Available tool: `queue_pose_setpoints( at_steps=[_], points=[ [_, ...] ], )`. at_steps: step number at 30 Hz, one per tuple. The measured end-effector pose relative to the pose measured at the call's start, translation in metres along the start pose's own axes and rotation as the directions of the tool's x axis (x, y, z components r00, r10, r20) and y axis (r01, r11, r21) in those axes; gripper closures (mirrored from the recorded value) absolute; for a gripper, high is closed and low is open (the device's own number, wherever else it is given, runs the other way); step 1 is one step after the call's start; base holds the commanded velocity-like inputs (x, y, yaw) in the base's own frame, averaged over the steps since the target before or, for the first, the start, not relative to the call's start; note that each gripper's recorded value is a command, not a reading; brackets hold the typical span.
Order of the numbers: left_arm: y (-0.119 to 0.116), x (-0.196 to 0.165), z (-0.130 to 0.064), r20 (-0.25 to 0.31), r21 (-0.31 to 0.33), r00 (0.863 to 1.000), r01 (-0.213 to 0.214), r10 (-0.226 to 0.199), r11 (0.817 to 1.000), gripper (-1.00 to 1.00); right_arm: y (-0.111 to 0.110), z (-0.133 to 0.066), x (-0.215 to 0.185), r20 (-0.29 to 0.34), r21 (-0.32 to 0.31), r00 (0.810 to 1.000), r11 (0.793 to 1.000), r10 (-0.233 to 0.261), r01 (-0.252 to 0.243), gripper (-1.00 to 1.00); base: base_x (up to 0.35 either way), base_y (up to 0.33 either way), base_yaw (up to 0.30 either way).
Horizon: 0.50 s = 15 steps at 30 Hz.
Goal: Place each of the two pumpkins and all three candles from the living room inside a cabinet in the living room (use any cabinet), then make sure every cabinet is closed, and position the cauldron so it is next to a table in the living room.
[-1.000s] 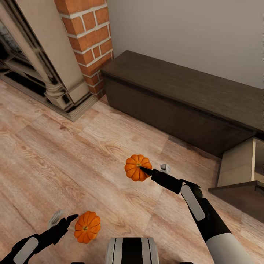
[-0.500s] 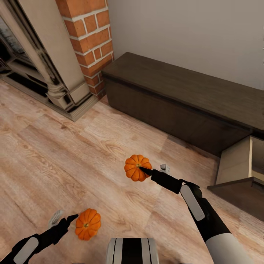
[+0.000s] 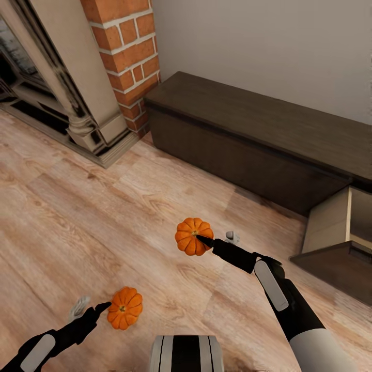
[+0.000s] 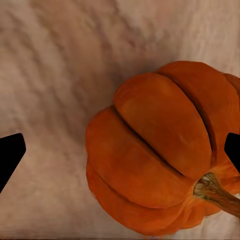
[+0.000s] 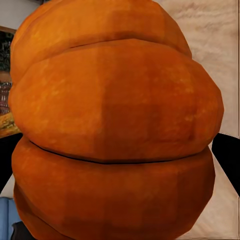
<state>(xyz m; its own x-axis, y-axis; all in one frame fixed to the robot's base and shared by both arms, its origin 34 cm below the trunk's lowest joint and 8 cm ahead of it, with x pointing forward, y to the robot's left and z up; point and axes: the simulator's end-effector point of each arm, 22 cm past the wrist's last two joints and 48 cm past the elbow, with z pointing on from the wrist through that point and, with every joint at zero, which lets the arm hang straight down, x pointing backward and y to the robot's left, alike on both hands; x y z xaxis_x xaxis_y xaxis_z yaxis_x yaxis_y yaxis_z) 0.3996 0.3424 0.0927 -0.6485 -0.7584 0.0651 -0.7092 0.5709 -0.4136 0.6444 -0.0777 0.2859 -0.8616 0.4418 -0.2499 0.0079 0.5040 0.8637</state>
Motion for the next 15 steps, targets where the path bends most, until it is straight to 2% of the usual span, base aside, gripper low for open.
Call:
queue_pose_setpoints(
  at_steps=[3, 7, 15],
  points=[
    [-0.0005, 0.0010, 0.0005, -0.001, 0.001, 1.000, 0.000, 0.000, 1.000, -1.00, 0.0002, 0.0000, -0.0002, 0.000, 0.000, 1.000, 1.000, -0.002, 0.002, 1.00, -0.124, -0.165, 0.000],
    [-0.0008, 0.0013, 0.0007, -0.001, 0.001, 1.000, 0.000, 0.000, 1.000, -1.00, 0.0005, 0.0000, -0.0003, 0.001, -0.001, 1.000, 1.000, -0.002, 0.002, 1.00, -0.031, -0.042, 0.000],
    [-0.0008, 0.0013, 0.0006, -0.001, 0.001, 1.000, -0.002, 0.002, 1.000, -1.00, 0.0007, -0.0001, -0.0004, 0.001, -0.001, 1.000, 1.000, -0.002, 0.002, 1.00, 0.060, -0.062, 0.000]
  ],
)
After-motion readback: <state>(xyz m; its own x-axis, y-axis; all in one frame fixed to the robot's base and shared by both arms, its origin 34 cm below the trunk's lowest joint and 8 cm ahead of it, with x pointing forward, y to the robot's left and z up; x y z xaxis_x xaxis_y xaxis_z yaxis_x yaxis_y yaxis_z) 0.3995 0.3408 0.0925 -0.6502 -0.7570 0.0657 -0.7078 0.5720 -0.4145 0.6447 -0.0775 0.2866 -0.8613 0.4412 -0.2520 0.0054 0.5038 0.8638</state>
